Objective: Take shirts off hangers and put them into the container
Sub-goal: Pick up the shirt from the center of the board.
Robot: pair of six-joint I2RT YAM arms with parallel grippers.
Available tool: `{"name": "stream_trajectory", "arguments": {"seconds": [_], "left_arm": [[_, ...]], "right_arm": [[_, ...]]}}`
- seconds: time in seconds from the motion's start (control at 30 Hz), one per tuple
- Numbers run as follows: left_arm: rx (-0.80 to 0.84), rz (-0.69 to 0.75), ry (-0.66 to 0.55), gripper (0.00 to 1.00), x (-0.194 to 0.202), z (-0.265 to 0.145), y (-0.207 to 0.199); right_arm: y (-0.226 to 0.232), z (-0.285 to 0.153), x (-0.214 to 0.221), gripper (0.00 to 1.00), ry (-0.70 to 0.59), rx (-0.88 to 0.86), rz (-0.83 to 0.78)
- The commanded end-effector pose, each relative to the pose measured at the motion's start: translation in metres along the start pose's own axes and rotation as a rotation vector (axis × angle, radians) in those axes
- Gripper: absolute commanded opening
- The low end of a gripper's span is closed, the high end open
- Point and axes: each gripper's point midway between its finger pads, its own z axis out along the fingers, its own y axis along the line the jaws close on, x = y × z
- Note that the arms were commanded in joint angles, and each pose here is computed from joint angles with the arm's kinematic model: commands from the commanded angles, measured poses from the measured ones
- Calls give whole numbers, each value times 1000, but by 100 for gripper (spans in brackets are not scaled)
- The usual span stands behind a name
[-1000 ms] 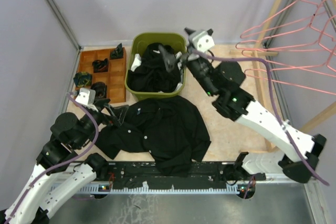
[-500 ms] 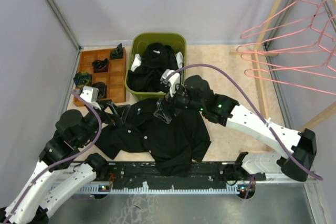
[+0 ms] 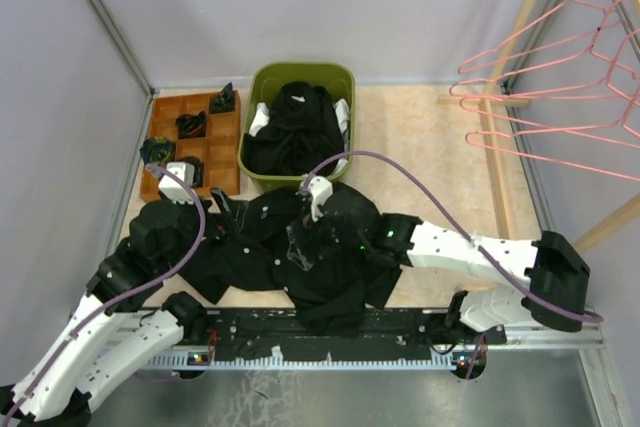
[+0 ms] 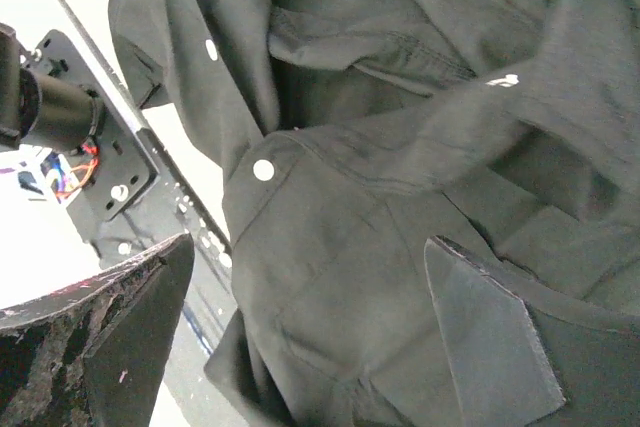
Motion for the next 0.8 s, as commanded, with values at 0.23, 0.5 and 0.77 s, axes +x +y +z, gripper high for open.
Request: {"name": "stream_trajectory", "arguments": {"seconds": [0.23,0.5,0.77], "left_arm": [[-155,-77,161,99,24,41,5],[-132,-189,288,99,38,52,34],[-288,-224,76,99,-19,20,67]], "right_arm": [[9,28,-31,99,-371,210,-94],[19,46,-13,99,-371,122,-161],[10,89,10,99,-156,233,-215]]}}
